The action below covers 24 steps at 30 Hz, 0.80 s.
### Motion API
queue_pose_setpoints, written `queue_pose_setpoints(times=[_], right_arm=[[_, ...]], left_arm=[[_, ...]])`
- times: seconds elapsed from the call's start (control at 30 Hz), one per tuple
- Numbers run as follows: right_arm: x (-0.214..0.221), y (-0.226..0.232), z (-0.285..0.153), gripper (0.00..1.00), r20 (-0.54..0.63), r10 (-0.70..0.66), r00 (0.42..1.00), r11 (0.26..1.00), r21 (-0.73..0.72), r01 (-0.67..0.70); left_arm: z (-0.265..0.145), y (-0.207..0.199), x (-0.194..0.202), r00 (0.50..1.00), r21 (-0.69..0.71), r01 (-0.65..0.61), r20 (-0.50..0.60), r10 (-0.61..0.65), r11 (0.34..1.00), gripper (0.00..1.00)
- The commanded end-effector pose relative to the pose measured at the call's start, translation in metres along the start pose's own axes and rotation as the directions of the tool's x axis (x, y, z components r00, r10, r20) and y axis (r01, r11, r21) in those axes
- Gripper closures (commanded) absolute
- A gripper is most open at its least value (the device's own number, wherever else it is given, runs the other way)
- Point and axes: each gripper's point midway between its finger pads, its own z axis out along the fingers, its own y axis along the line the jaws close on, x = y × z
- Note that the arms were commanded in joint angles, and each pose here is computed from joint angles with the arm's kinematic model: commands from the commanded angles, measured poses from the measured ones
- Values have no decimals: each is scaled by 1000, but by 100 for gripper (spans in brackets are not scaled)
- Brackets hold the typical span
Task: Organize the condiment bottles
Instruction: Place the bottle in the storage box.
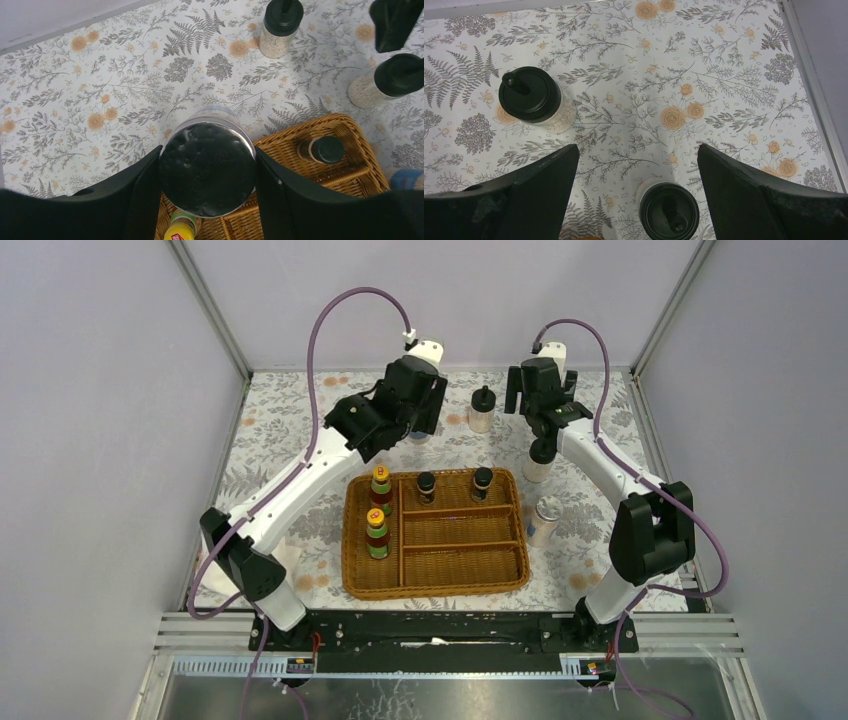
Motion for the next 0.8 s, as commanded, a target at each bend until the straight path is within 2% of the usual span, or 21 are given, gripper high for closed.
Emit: queue_pose_setpoints(times=[0.0,0.77], right_arm=[[-13,-5,0,4,35,21,999,1000,16,-21],[-18,-8,-2,4,45,21,999,1000,21,-22]], left_arm=[[-33,1,-31,994,-4,3,106,-2,1000,100],[-82,-41,-9,990,99,-100,108,90,990,100]])
